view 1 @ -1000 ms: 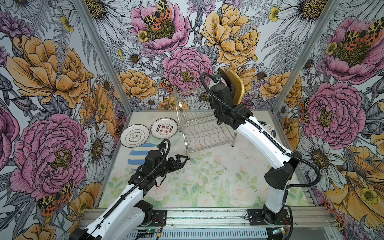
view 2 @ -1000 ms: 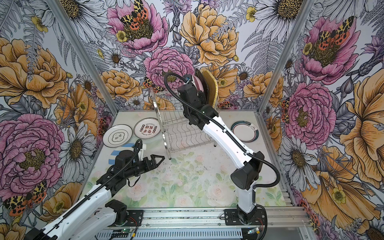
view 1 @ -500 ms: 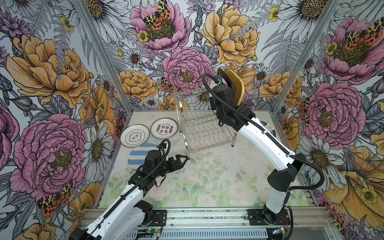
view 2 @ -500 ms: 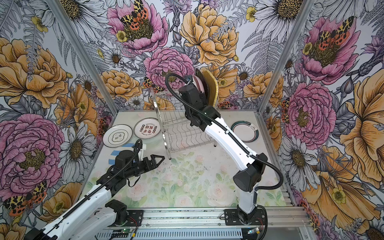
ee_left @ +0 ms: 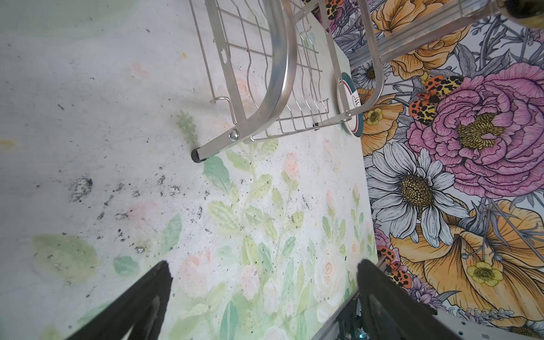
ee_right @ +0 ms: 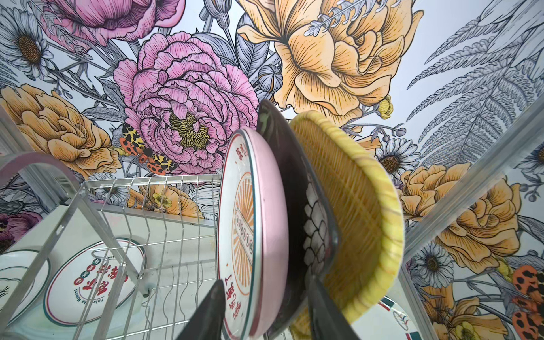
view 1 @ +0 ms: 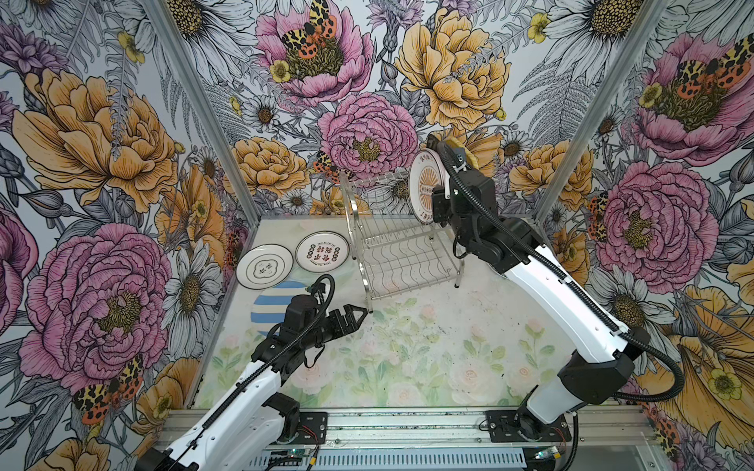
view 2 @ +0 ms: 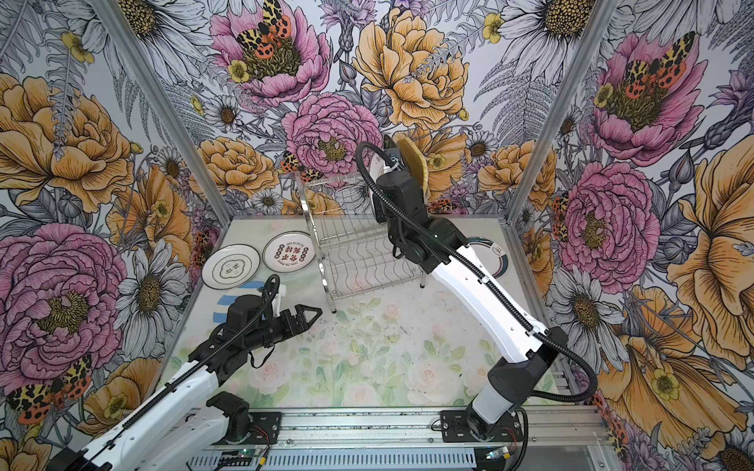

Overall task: Load plates into a dish rack
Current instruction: Place the plate on the dish rack, then move the plate to the bottom-center of the table.

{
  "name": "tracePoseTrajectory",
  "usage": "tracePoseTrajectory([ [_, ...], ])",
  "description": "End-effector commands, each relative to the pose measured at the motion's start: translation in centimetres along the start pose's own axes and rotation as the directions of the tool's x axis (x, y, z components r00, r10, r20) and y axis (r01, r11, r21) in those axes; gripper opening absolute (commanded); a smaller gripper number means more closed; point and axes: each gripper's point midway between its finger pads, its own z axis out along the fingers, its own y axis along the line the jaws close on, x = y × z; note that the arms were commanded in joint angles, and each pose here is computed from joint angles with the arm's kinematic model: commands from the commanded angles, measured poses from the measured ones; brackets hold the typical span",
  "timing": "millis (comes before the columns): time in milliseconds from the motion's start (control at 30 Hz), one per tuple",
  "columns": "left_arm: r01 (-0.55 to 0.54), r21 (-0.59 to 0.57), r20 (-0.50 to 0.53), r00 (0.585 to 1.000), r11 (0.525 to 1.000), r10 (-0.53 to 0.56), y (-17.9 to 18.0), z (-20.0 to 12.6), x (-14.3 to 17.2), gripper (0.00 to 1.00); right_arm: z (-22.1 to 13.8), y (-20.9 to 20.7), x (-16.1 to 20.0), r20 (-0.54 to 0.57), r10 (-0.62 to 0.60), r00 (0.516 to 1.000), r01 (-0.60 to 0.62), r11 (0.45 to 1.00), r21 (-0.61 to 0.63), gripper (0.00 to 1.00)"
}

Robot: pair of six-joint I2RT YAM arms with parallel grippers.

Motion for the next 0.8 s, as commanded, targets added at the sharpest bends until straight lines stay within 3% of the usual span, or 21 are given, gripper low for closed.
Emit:
tracePoseTrajectory([
  [0,-0.024,-0.035,0.070,0.997,0.999,0.026,-0.1,-1.1,-1.8,0.99,-1.5,0.2,0.2,-0.002,0.055,0.998,-0.055,0.996,-0.063,0.49],
  [333,0.053,-0.255,0.159,0.987,0.965,-0.012,4.3,-3.6,-4.9,0.99,-3.9,0.0,6.5,-0.134,0.134,0.982,-0.154,0.976,-0.155,0.52],
  [767,0.167,-0.588,0.290,0.957,0.791,0.014,11.7,-6.1,-10.1,0.92,-5.3,-1.2,18.4,-0.360,0.191,0.913,-0.263,0.951,-0.164,0.59],
])
